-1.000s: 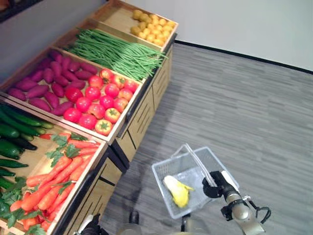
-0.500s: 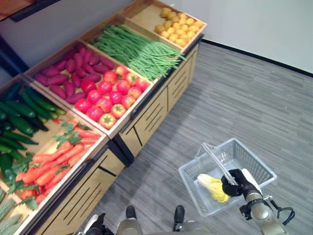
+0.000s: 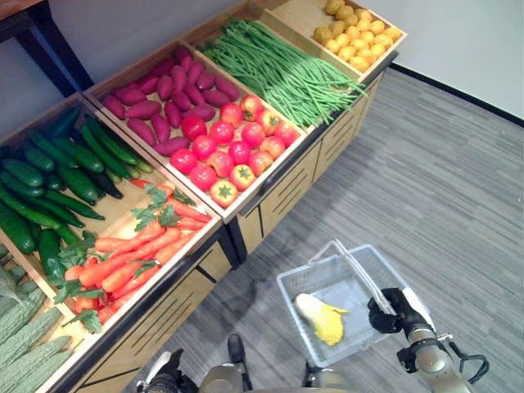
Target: Get the vegetables into the basket
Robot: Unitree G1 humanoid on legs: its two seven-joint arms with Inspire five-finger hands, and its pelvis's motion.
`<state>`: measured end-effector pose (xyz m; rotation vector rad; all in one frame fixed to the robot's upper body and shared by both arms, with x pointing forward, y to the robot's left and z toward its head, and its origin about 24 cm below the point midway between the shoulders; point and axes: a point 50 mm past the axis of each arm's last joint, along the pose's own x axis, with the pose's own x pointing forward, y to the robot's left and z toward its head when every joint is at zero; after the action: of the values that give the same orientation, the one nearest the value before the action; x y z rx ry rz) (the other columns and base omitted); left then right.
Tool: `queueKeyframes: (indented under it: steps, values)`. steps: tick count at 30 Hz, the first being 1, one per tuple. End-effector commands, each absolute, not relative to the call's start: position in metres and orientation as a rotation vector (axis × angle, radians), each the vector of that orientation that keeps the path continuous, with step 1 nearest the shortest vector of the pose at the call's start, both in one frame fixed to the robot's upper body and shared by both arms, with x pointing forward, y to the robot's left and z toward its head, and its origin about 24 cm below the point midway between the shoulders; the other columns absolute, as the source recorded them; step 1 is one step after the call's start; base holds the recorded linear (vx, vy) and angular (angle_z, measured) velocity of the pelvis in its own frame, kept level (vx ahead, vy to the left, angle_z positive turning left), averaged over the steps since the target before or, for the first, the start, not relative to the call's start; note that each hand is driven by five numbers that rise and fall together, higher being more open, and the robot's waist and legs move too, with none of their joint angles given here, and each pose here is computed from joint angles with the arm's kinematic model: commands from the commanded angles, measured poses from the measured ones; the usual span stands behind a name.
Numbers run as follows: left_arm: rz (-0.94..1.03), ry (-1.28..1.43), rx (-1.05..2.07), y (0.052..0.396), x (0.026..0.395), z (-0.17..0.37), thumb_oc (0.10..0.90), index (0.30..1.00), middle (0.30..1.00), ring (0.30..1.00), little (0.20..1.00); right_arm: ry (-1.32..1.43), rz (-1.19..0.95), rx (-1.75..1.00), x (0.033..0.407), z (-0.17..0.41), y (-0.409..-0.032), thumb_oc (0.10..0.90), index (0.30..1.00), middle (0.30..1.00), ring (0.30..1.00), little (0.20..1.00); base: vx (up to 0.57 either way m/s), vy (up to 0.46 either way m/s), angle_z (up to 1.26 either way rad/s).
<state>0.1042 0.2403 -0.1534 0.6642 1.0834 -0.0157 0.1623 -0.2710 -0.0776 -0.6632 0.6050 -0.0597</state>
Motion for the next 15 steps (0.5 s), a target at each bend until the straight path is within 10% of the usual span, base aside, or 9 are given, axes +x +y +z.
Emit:
queueKeyframes:
  steps: [1,8,15]
  values:
    - [0.072,1.104,0.696,0.267,0.103,-0.147,0.9,1.0,1.0,1.0,1.0,0.348,-0.15,-0.68,0.207,-0.035,-0.277,0.4,0.3,0.3,0.3,0.3,0.04,0.132,0.1]
    - [0.114,1.071,0.707,0.279,0.113,-0.14,0.9,1.0,1.0,1.0,1.0,0.333,-0.155,-0.658,0.213,-0.033,-0.273,0.4,0.3,0.3,0.3,0.3,0.09,0.032,0.33]
    - [0.138,1.091,0.666,0.279,0.112,-0.141,0.9,1.0,1.0,1.0,1.0,0.316,-0.101,-0.681,0.214,-0.029,-0.271,0.4,0.3,0.3,0.3,0.3,0.17,-0.378,1.03]
